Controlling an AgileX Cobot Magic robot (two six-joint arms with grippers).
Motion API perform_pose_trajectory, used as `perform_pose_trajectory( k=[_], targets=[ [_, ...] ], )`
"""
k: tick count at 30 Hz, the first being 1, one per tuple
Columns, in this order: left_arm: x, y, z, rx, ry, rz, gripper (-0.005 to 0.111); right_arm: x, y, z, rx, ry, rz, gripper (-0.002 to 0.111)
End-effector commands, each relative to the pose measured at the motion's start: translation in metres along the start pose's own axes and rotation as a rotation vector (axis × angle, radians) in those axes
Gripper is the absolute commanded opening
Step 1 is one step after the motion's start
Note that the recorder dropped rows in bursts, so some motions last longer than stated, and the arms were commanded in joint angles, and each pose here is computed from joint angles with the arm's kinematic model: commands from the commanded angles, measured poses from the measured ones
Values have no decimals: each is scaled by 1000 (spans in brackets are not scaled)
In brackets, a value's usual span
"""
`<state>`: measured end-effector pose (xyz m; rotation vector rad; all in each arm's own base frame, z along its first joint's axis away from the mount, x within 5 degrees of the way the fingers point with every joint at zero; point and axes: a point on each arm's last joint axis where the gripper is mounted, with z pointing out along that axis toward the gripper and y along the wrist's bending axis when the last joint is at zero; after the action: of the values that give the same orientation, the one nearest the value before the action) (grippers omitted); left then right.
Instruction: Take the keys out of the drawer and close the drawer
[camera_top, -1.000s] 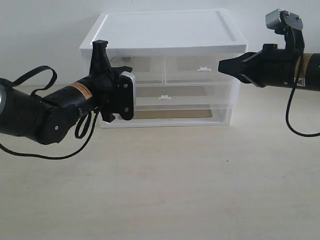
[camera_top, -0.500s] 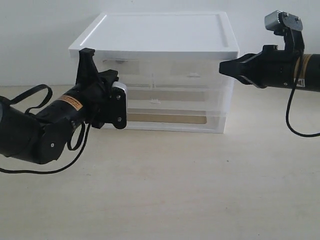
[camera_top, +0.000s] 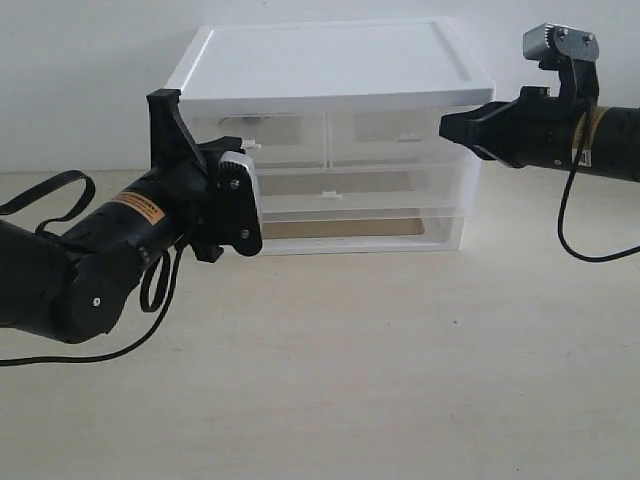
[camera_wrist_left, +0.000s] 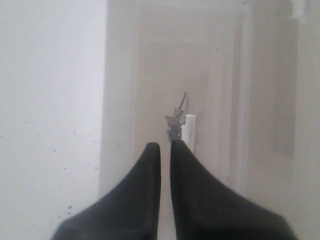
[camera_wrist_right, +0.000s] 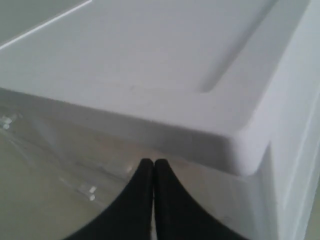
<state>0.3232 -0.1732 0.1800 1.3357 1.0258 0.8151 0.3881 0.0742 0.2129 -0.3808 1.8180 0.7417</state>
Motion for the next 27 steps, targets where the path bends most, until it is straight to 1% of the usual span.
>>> perform_pose_trajectory(
  k=[1, 4, 6, 9, 12, 13, 15, 17, 20, 24, 27],
  targets=[
    [-3, 2, -2, 1, 6, -101, 4, 2, -11, 10, 12, 1, 43, 0],
    [2, 3, -1, -3, 20, -123, 5, 2, -11, 12, -1, 1, 48, 0],
    [8, 3, -1, -6, 36, -134, 10, 2, -11, 13, -4, 3, 51, 0],
    [19, 3, 0, 7, 65, -137, 29, 1, -10, 13, -21, -4, 56, 0],
    [21, 3, 0, 11, 51, -132, 49, 1, -9, 13, -28, -5, 55, 0],
    [21, 3, 1, 10, 43, -134, 53, 1, -9, 13, -28, -5, 55, 0],
    [17, 3, 1, 17, -5, -154, 54, 1, -9, 13, -28, -5, 55, 0],
    [17, 1, 5, 29, -38, -171, 51, 1, -9, 13, -28, -5, 55, 0],
    [18, -3, 14, 27, -31, -177, 47, 1, -9, 13, -29, -3, 54, 0],
    [19, -8, 28, 17, -26, -132, 47, 1, -9, 13, -29, -3, 54, 0],
    [23, -8, 38, 8, -11, -134, 47, 2, -9, 13, -30, -2, 52, 0]
  ],
)
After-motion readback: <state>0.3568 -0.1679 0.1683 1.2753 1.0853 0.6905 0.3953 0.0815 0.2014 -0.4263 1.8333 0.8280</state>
